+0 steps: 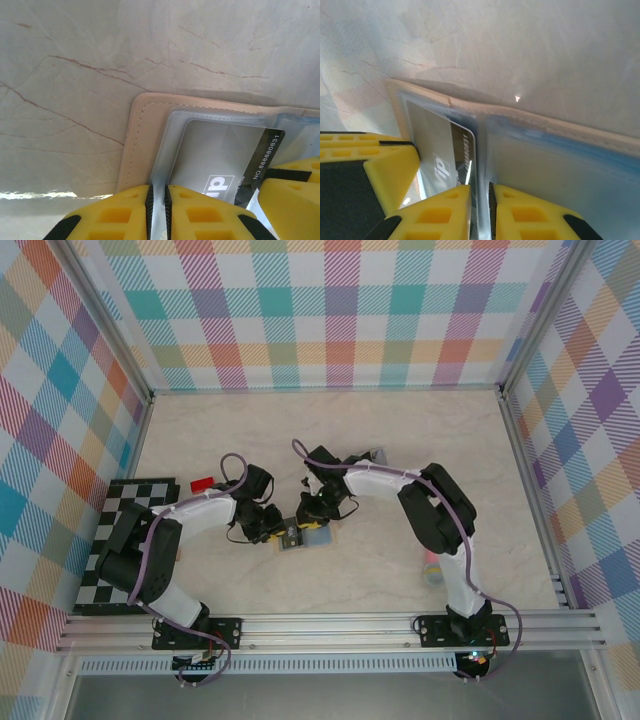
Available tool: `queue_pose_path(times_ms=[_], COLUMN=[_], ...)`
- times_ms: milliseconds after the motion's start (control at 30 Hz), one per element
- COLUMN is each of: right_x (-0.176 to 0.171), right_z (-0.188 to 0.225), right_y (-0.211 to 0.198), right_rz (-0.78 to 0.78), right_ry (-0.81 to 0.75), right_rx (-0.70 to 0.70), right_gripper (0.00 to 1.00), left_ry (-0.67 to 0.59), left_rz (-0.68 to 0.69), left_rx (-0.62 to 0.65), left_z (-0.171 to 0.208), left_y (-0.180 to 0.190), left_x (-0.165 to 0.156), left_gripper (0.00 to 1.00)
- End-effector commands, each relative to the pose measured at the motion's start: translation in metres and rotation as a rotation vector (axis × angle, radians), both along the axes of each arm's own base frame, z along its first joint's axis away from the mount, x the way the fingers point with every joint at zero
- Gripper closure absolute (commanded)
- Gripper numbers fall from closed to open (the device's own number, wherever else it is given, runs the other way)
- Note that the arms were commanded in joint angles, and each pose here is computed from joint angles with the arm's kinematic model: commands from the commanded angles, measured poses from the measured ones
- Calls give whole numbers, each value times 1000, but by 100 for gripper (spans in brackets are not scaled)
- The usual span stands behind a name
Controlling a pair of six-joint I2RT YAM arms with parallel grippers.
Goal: Take the credit cards out of the card holder
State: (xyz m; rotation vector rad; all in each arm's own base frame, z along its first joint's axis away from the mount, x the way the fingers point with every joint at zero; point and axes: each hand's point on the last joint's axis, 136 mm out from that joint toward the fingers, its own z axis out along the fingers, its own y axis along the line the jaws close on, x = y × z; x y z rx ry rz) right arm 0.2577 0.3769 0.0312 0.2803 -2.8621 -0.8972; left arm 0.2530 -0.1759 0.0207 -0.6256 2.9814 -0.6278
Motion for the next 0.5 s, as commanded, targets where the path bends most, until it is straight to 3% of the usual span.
queue_pose_path(times_ms=[0,233,467], right_x=[-4,-13,-14], right_z=[17,19,9], right_y=[-3,4,7], right_rz=[18,53,61], right_ry=[-60,-24,3], right_rx=[25,64,37], right_gripper=[82,82,75], left_ry=[62,65,62], left_rz=[0,0,-1], left_rx=[63,63,60], left_z=[-17,-18,-17], left_y=[10,10,9], left_x=[-17,-18,-17], left_gripper=[84,84,85])
